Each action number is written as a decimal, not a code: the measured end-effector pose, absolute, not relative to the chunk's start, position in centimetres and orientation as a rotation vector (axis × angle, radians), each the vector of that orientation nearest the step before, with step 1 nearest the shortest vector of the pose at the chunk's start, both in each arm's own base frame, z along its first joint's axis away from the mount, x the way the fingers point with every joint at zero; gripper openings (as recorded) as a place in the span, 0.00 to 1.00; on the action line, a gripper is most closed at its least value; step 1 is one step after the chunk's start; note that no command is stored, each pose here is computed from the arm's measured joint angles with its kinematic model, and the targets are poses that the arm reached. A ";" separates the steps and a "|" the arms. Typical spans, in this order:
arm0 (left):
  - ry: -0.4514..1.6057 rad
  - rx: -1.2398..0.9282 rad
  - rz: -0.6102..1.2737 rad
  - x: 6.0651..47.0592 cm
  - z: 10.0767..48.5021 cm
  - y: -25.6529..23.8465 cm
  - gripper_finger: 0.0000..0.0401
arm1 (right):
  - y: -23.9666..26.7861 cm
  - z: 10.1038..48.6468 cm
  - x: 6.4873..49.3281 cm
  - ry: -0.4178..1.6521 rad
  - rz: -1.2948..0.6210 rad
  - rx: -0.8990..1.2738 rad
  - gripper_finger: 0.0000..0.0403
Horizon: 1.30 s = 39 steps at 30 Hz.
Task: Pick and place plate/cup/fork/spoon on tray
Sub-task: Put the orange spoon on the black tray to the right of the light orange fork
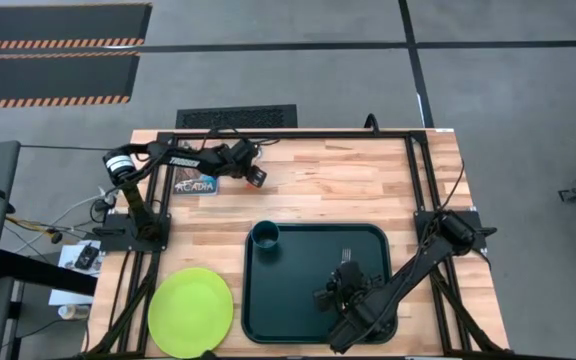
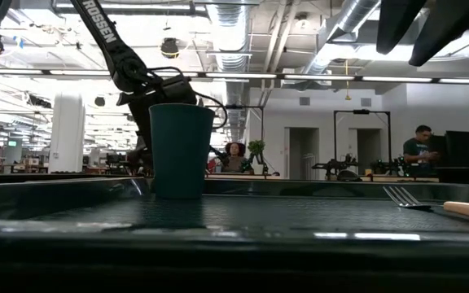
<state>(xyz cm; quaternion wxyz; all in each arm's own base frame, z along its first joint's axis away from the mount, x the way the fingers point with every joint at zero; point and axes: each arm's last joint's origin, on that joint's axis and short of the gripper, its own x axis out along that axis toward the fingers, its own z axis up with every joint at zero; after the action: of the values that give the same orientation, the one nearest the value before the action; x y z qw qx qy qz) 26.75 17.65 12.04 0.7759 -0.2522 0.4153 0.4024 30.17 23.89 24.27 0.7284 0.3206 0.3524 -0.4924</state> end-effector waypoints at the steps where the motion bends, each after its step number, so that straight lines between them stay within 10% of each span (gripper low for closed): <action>1: 0.901 -0.552 0.880 26.7 12.0 17.7 0.40 | 23.9 24.3 30.2 0.777 -1.084 0.706 0.44; 9: 0.922 -0.532 0.885 26.5 11.9 17.8 0.03 | 23.9 24.3 30.2 0.775 -1.080 0.712 0.42; 39: 0.835 -0.448 0.802 25.3 17.5 16.4 0.00 | 21.1 30.0 28.7 0.545 -0.955 0.533 0.41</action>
<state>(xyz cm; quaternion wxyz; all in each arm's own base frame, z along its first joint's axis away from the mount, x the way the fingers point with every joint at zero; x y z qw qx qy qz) 25.33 16.40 17.46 0.8136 -0.2101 0.3910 0.3756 28.74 21.10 29.99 0.8191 0.2500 0.2561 -0.4482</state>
